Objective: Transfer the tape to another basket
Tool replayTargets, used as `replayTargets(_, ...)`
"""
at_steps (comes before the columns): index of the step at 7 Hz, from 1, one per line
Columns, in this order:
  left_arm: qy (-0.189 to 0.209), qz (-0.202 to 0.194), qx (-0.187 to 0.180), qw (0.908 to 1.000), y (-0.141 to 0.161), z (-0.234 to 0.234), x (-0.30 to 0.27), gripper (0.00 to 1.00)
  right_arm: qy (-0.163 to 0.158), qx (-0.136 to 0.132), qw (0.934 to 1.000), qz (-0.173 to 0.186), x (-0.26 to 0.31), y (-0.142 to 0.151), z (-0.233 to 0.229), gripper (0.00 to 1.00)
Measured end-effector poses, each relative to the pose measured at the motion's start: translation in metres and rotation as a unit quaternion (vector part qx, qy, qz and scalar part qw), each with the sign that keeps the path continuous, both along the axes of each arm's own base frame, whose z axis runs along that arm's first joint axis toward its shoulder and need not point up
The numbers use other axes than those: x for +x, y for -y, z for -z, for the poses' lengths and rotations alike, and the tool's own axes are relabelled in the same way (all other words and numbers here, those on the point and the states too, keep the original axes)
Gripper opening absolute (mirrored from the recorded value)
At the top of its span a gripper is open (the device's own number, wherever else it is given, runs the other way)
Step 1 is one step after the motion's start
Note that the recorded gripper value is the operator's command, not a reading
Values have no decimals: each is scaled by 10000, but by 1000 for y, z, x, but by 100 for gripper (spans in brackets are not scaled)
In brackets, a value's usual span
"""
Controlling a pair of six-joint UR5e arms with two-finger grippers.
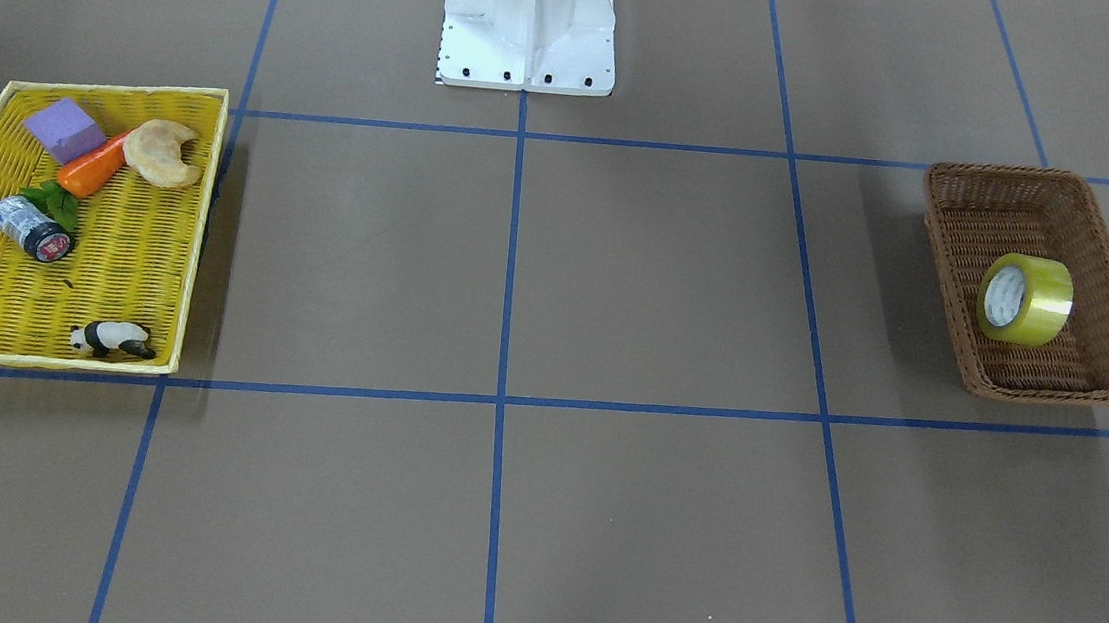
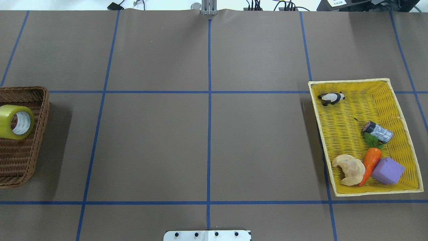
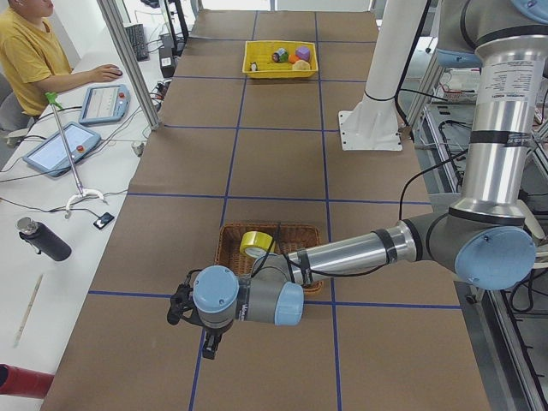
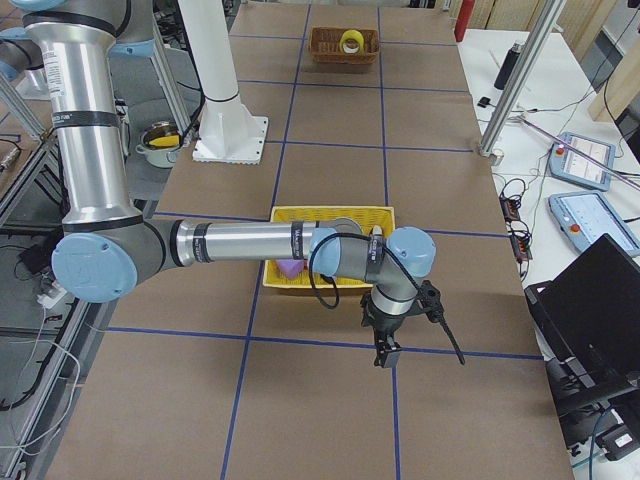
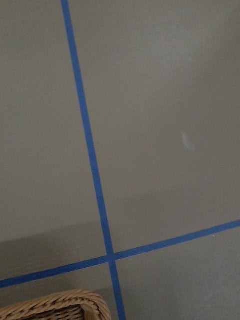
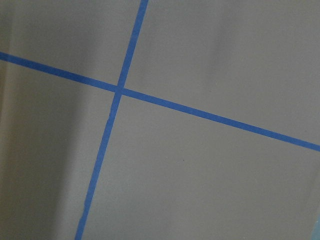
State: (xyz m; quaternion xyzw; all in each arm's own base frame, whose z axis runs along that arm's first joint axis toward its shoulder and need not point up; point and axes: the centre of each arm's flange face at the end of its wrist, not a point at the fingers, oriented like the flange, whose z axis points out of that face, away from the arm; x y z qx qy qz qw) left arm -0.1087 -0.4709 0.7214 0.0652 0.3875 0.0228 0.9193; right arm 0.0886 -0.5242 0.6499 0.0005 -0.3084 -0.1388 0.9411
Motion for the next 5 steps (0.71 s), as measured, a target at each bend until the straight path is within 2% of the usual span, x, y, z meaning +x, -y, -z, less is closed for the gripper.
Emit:
replayTargets(2,161,-46,-287,9994,-5,24,3,99,197,-86,9998,-22,-3,-2,-7,100)
replayTargets(4,543,-125,-620,9965,-10,71,2,99,229,-110,9997,-25,-4,-3,-9,100)
replayTargets(5,589,-143,-639,9961,-12,84,2,99,236,-108,9997,-26,-4,-3,-9,100)
